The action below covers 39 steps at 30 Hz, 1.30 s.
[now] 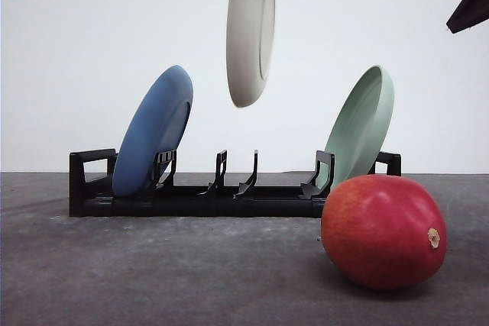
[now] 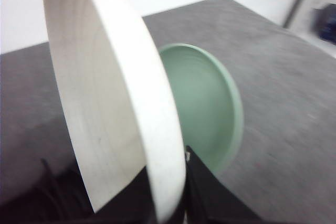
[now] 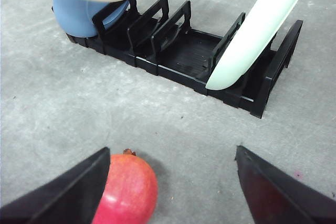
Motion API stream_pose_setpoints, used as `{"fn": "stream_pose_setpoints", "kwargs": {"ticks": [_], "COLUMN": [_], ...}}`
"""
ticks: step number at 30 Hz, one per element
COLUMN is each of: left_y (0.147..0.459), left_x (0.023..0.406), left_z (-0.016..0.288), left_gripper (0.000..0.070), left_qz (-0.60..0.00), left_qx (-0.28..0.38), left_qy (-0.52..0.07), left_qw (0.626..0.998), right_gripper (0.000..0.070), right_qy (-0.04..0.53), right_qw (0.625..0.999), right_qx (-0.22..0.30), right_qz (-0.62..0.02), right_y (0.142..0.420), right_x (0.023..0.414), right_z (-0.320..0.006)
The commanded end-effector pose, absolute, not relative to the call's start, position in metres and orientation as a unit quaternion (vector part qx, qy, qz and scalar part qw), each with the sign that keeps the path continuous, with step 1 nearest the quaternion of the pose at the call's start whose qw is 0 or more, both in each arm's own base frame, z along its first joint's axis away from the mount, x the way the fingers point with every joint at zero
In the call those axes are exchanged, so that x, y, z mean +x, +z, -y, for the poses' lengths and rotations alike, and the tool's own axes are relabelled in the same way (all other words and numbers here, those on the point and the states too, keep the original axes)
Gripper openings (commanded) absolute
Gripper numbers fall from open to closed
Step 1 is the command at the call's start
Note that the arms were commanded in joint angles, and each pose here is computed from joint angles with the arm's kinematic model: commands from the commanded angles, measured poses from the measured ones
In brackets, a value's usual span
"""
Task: Place pomegranate in white plate
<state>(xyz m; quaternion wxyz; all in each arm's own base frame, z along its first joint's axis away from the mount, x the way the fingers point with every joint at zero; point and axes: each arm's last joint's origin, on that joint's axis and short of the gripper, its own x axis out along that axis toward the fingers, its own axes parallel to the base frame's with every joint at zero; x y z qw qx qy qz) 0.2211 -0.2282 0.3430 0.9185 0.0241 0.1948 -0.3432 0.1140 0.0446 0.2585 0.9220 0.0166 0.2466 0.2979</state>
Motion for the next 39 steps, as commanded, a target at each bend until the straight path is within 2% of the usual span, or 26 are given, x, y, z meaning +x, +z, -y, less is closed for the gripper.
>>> {"fn": "stream_pose_setpoints", "kwargs": {"ticks": [1,8,13,21,23,27,32,39], "left_y": [0.356,0.362,0.358,0.32,0.304,0.274,0.251,0.214], "left_x": [0.212,0.177,0.15,0.118,0.111,0.1,0.097,0.1], "left_z": [0.228,0.208,0.192,0.166,0.162,0.163,0.176,0.203], "left_gripper": [0.0013,0.0013,0.0013,0.0013,0.0013,0.0013,0.0012,0.0012], "left_qz": [-0.191,-0.24,-0.232,-0.21,-0.211,-0.22,-0.217,-0.257], "left_qx": [0.021,0.092,0.109,0.147,0.173,0.267,0.405,0.496], "left_qy": [-0.364,-0.39,-0.41,-0.418,-0.428,-0.441,-0.405,-0.382], "left_qw": [0.911,0.884,0.876,0.872,0.861,0.828,0.791,0.736], "right_gripper": [0.0481,0.0481,0.0481,0.0481,0.0481,0.0481,0.0481,0.0481], "right_qy": [0.299,0.299,0.299,0.299,0.299,0.299,0.299,0.299], "right_qw": [0.924,0.924,0.924,0.924,0.924,0.924,0.924,0.924], "right_qx": [0.016,0.016,0.016,0.016,0.016,0.016,0.016,0.016], "right_qz": [-0.237,-0.237,-0.237,-0.237,-0.237,-0.237,-0.237,-0.237], "right_y": [0.264,0.264,0.264,0.264,0.264,0.264,0.264,0.264], "right_x": [0.115,0.115,0.115,0.115,0.115,0.115,0.115,0.115], "right_z": [-0.045,-0.045,-0.045,-0.045,-0.045,-0.045,-0.045,-0.045]}}
